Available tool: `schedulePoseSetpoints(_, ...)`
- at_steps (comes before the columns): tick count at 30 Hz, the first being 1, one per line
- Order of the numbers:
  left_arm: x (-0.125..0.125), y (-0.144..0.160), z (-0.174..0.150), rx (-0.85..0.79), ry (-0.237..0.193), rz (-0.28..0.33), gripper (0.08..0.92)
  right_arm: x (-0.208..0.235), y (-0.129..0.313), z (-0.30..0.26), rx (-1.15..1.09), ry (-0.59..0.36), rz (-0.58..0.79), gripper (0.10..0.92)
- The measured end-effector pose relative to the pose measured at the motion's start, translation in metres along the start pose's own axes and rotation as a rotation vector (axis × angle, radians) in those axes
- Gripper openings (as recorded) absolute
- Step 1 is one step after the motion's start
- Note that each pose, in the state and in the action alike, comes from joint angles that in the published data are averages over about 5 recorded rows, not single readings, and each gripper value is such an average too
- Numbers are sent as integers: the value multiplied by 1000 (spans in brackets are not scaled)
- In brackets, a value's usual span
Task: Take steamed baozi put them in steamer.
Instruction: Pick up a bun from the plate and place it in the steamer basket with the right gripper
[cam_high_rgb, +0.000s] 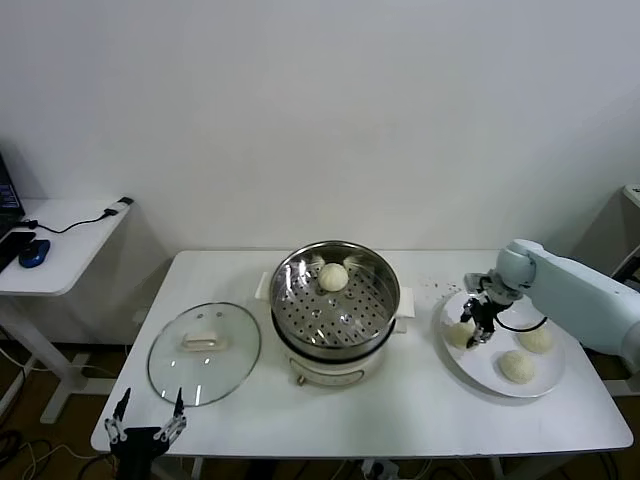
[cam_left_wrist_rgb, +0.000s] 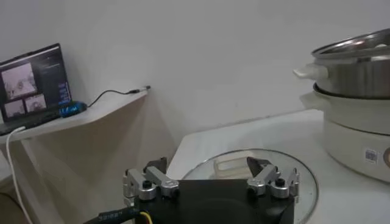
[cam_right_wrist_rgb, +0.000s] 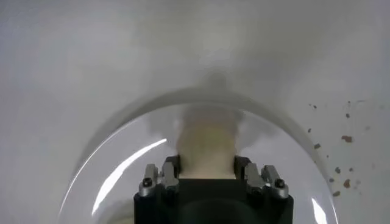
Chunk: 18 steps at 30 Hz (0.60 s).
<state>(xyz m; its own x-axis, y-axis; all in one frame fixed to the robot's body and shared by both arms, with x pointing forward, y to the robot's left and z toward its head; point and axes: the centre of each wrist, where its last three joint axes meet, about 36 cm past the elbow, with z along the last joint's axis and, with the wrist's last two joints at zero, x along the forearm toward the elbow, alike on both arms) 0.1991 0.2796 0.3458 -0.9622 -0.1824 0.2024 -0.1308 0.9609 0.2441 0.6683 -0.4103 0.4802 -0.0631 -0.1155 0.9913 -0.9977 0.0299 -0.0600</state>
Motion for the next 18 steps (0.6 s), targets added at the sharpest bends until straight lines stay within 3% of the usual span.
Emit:
schedulePoseSetpoints(8, -1, -4, -4, 4, -11, 16, 823, 79, -21, -25, 12, -47, 68, 570)
schedulePoseSetpoints(18, -1, -6, -4, 3, -15, 33, 823, 187, -48, -109, 57, -150, 136, 570)
